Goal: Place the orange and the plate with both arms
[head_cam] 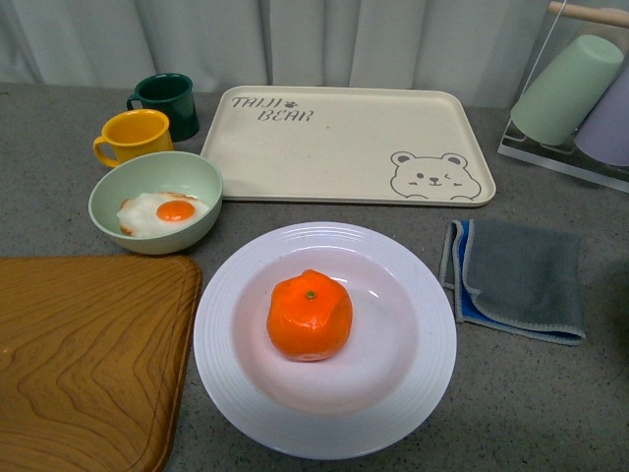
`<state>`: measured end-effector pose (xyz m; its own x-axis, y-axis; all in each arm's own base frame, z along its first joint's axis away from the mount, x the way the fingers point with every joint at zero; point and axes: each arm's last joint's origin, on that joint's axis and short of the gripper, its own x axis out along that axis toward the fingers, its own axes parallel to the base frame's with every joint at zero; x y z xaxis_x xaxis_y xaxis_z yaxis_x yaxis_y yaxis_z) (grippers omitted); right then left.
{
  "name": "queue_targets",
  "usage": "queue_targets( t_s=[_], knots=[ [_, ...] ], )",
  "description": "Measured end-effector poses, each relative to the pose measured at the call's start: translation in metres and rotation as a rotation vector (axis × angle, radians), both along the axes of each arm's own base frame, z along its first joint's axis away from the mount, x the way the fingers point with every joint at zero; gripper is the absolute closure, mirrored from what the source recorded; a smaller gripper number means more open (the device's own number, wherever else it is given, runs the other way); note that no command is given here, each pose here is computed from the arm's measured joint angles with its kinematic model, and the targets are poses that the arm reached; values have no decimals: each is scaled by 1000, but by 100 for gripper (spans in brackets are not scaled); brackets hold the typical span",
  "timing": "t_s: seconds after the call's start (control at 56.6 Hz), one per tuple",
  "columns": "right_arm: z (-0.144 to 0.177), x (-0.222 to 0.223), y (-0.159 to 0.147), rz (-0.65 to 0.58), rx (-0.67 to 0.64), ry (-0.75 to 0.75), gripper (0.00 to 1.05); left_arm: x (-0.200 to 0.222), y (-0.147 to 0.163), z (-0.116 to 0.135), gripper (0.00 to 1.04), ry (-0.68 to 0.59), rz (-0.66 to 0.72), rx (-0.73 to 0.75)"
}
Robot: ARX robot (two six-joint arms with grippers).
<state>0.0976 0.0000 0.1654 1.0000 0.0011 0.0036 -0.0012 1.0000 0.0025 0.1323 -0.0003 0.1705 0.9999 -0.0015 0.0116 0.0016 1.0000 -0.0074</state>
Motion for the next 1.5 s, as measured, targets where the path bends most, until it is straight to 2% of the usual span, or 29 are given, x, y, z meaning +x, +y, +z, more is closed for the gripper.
queue_targets(
  t_s=[0.813,0.901,1.095,1.148,1.201,1.237,1.325,1.396,1.502],
  knots=[
    [0,0,0,0,0,0,9,-25,0,2,101,-11,0,0],
    [0,0,0,0,0,0,9,-32,0,-3,101,24,-1,0],
    [0,0,0,0,0,0,9,-35,0,-1,101,-4,-1,0],
    [-1,0,0,-28,-23,24,9,-35,0,-1,93,-4,-1,0],
    [0,3,2,-126,-144,123,9,-35,0,-1,82,-4,-1,0],
    [1,6,4,-138,-196,166,9,-35,0,-1,76,-5,0,0],
    [8,24,15,-59,-224,257,9,-36,0,-1,60,-5,-1,0],
    [8,49,30,45,-164,375,9,-36,0,-1,44,-5,-1,0],
    [-5,75,49,136,-67,567,9,-36,0,-1,26,-5,-1,0]
  ],
)
